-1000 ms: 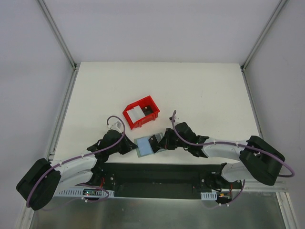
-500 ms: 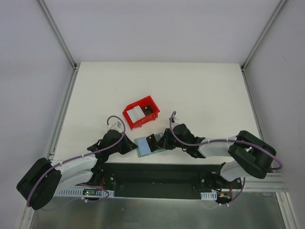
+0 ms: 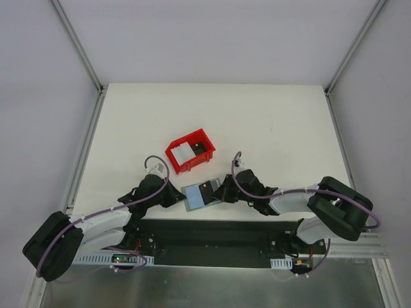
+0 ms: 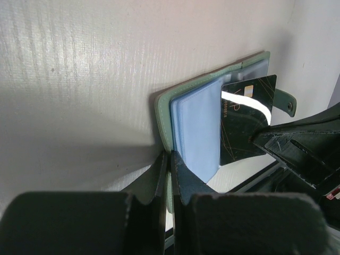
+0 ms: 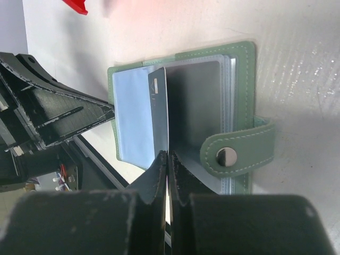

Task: Put the credit cards into the card holder
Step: Insert the credit card into the card holder.

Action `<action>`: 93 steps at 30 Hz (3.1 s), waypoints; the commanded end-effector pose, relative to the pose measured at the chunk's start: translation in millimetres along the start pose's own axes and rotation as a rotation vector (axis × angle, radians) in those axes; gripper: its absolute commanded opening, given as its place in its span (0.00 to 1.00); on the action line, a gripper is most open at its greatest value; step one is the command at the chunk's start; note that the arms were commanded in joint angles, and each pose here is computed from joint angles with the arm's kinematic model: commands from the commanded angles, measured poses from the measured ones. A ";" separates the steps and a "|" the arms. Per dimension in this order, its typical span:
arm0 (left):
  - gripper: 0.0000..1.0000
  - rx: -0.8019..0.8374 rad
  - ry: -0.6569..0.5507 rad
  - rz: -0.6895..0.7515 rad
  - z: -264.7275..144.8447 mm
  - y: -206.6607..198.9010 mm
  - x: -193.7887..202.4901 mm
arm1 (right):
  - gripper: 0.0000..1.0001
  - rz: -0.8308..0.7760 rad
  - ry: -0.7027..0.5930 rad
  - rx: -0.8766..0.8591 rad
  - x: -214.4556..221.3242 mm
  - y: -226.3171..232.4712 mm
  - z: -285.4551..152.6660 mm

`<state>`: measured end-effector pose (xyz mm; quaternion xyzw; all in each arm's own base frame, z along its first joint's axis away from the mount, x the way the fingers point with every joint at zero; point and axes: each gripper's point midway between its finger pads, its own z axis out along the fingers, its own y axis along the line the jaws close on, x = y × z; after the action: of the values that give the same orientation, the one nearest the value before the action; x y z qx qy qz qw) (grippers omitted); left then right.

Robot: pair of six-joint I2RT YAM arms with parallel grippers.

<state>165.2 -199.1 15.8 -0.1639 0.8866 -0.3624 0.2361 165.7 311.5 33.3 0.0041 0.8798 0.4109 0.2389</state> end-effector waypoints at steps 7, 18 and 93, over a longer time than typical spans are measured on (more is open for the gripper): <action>0.00 -0.026 0.012 -0.011 0.9 8.3 2.9 | 0.01 0.062 -0.001 0.047 8.3 -9.2 7.3; 0.00 -0.020 0.010 -0.015 0.5 8.0 3.2 | 0.00 0.098 0.018 0.004 12.1 2.0 11.4; 0.00 0.104 -0.019 0.015 -11.9 -22.5 -5.4 | 0.57 -0.586 0.161 0.380 0.2 52.9 24.0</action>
<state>163.6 -201.2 27.7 -0.1593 0.8763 -0.3832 0.2445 160.2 381.0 66.4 -0.2246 0.9124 0.2126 0.2681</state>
